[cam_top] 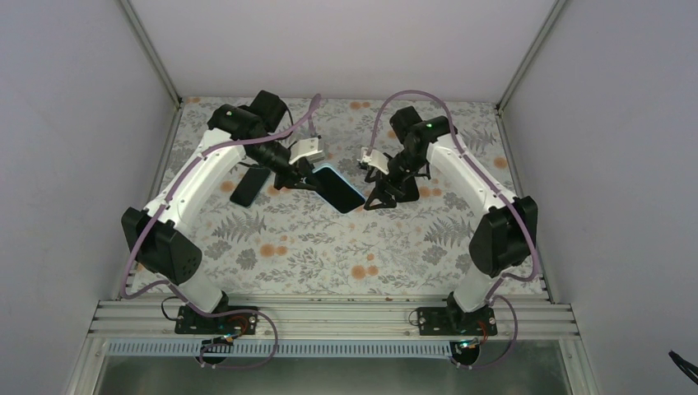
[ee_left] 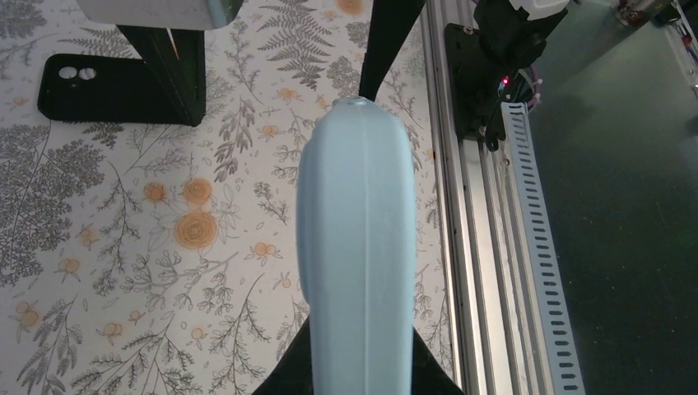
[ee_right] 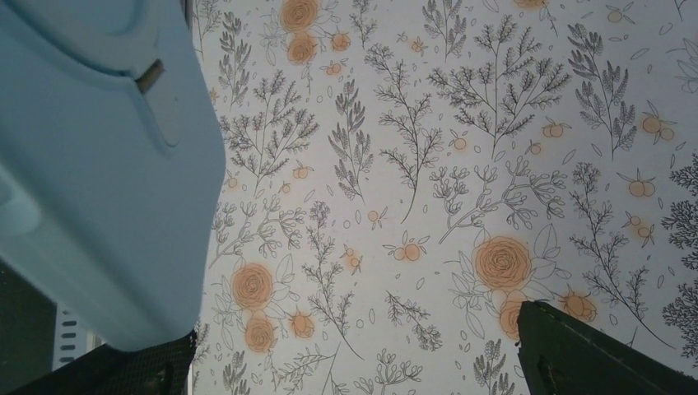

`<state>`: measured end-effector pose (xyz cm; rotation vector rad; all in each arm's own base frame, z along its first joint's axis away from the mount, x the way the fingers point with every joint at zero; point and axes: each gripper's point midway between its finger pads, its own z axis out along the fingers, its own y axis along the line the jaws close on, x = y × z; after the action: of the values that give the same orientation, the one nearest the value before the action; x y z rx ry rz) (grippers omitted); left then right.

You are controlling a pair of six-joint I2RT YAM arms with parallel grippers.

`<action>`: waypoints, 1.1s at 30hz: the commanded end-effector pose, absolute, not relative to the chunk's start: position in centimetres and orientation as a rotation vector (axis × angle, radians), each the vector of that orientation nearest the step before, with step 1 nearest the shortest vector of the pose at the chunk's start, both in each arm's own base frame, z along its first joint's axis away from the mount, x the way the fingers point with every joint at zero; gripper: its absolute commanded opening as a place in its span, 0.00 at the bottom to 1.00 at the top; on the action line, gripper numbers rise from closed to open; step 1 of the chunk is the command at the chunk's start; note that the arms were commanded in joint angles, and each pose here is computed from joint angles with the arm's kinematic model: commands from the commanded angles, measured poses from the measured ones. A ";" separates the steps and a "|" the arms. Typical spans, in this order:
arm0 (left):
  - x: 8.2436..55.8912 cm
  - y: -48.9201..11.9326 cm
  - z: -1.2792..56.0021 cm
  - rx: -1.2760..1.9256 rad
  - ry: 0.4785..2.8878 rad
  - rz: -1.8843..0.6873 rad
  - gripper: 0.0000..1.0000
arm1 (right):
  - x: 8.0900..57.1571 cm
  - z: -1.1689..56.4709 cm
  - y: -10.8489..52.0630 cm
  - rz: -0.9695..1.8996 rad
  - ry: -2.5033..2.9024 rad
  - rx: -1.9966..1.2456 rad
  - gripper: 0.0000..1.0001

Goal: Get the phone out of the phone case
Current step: Remove the phone case from the phone.

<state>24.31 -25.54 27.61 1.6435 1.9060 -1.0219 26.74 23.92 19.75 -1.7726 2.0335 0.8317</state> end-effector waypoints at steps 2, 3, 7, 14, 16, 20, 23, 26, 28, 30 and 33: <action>24.0 -26.2 29.7 1.633 1.798 -1.078 0.02 | 27.6 19.9 24.8 0.845 1.997 -1.781 0.96; 24.0 -26.2 29.6 1.634 1.798 -1.079 0.02 | 27.8 19.8 24.8 0.844 1.998 -1.779 0.96; 24.1 -26.3 29.4 1.630 1.802 -1.097 0.02 | 28.5 19.8 25.1 0.849 2.003 -1.775 0.95; 23.6 -26.4 29.6 1.630 1.786 -1.123 0.02 | 29.7 20.0 25.3 0.830 1.997 -1.756 0.95; 23.4 -26.5 29.4 1.635 1.782 -1.135 0.02 | 30.0 20.4 25.5 0.837 1.988 -1.753 0.95; 23.7 -26.5 29.2 1.639 1.788 -1.127 0.02 | 29.9 20.6 25.6 0.853 1.987 -1.751 0.96; 24.0 -26.3 29.4 1.638 1.795 -1.089 0.02 | 28.7 19.9 24.8 0.830 2.004 -1.780 0.97; 24.2 -26.1 29.7 1.640 1.797 -1.056 0.02 | 27.5 19.9 24.1 0.821 2.000 -1.796 0.98; 24.3 -26.0 29.8 1.635 1.797 -1.050 0.02 | 26.9 20.2 24.0 0.826 1.991 -1.795 0.98; 24.4 -26.1 29.7 1.632 1.800 -1.059 0.02 | 26.5 20.7 24.0 0.834 1.975 -1.788 0.98; 24.5 -26.3 29.4 1.628 1.806 -1.082 0.02 | 26.3 21.3 24.5 0.856 1.957 -1.782 0.98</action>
<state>24.26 -25.52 27.71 1.6384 1.8999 -1.0375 27.40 23.80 19.34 -1.7798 2.0386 0.8203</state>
